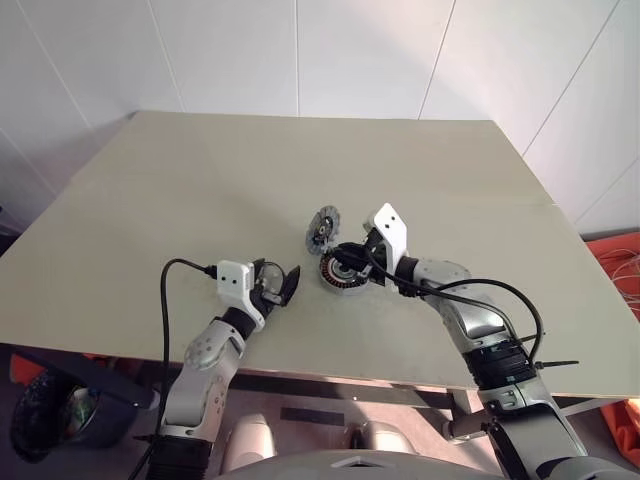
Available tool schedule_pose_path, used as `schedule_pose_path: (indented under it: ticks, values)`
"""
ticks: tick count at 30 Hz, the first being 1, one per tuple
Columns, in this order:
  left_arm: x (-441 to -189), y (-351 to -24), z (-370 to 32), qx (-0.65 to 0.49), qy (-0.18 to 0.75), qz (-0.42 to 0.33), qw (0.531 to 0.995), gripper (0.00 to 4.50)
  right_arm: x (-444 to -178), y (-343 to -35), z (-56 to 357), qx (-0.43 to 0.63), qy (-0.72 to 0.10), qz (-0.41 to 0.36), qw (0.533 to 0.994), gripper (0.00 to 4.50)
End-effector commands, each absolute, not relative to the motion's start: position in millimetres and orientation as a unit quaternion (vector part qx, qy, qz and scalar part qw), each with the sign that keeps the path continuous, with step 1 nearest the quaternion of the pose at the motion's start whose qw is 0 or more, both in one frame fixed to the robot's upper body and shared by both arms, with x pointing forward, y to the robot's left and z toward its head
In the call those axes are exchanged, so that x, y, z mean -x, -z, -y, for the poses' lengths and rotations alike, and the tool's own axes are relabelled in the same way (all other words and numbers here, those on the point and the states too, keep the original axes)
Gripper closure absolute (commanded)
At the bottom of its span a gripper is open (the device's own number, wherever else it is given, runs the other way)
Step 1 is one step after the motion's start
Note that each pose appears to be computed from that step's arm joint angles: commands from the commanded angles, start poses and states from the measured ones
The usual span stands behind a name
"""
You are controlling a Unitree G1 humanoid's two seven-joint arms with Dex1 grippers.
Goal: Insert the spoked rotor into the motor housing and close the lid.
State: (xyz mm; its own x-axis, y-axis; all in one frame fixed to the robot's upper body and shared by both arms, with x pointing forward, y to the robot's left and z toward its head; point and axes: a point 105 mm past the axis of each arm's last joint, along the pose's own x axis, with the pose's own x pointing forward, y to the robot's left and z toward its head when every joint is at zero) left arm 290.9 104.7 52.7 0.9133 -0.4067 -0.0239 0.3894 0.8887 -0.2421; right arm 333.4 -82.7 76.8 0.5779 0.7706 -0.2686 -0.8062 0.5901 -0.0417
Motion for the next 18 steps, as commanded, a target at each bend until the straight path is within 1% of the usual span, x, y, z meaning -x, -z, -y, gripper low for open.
schedule_pose_path:
  ticks: [1, 10, 18]
  values:
    - [-290, -58, -105, 0.111, 0.203, -0.028, 0.972, 0.00, -330, -83, 85, 0.094, -0.450, -0.096, 0.883, 3.92]
    - [-288, -57, -105, 0.111, 0.204, -0.031, 0.972, 0.00, -319, -78, 90, 0.098, -0.456, -0.108, 0.878, 3.92]
    - [-289, -56, -105, 0.111, 0.204, -0.030, 0.972, 0.00, -321, -78, 89, 0.099, -0.455, -0.110, 0.878, 3.92]
